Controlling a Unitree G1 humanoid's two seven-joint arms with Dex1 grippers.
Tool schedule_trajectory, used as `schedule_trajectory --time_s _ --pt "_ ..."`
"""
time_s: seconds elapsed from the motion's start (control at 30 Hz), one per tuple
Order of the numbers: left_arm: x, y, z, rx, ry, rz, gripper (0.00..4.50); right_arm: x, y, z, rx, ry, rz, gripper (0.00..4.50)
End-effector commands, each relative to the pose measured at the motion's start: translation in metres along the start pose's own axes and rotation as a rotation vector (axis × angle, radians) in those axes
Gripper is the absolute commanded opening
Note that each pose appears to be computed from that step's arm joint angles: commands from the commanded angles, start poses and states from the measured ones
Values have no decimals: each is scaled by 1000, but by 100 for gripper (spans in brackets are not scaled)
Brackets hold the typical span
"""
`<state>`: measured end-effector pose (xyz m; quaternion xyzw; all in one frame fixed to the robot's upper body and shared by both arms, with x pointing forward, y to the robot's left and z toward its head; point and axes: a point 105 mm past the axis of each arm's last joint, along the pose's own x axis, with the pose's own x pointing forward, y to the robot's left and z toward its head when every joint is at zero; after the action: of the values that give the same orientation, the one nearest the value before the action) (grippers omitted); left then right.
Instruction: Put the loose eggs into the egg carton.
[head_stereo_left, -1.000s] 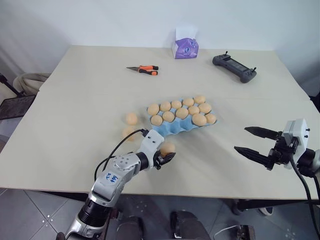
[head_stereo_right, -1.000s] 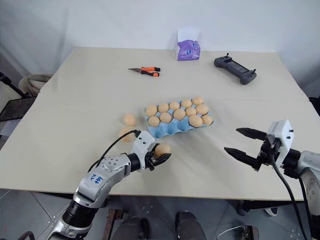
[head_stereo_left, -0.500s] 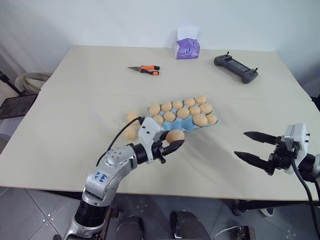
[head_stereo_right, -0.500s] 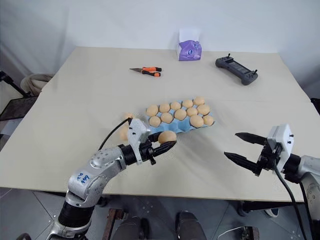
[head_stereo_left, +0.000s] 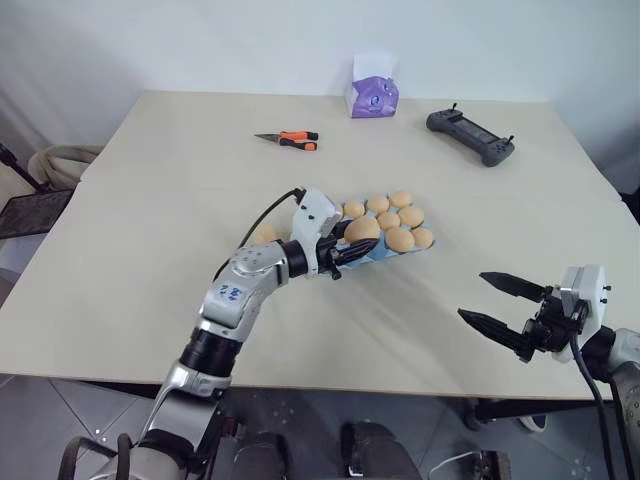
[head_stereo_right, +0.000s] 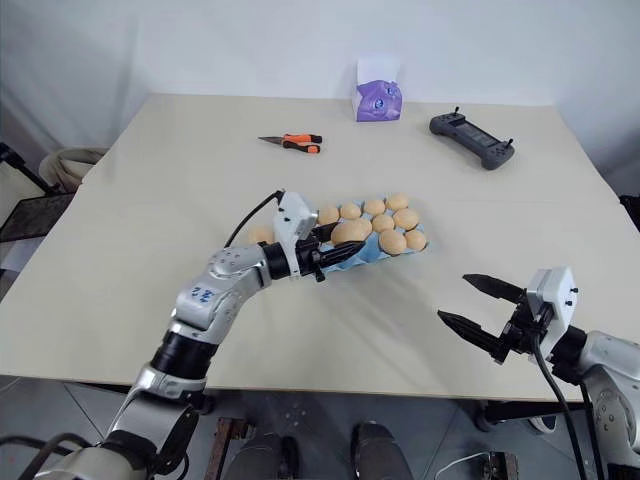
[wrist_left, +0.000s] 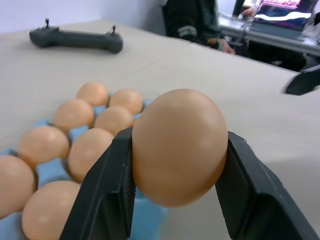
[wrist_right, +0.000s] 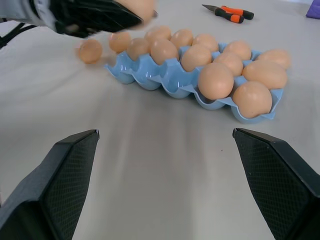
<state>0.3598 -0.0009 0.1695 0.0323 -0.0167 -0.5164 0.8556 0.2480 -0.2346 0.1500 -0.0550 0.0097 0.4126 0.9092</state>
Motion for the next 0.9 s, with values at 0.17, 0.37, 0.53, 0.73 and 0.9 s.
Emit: schedule_trajectory --time_s 0.17,0.37,0.53,0.73,0.9 --pt "30 0 8 76 -21 -37 206 -4 4 11 -45 -33 -25 450" --pt "36 5 1 94 17 -28 206 -4 5 10 -44 -30 -34 450" --pt "35 8 -3 103 36 -2 206 -5 5 10 -44 -26 -40 450" --pt "38 9 -6 90 49 7 287 -1 2 10 -46 -23 -36 450" --pt "38 7 -2 87 31 2 438 -1 1 11 -49 -22 -34 450"
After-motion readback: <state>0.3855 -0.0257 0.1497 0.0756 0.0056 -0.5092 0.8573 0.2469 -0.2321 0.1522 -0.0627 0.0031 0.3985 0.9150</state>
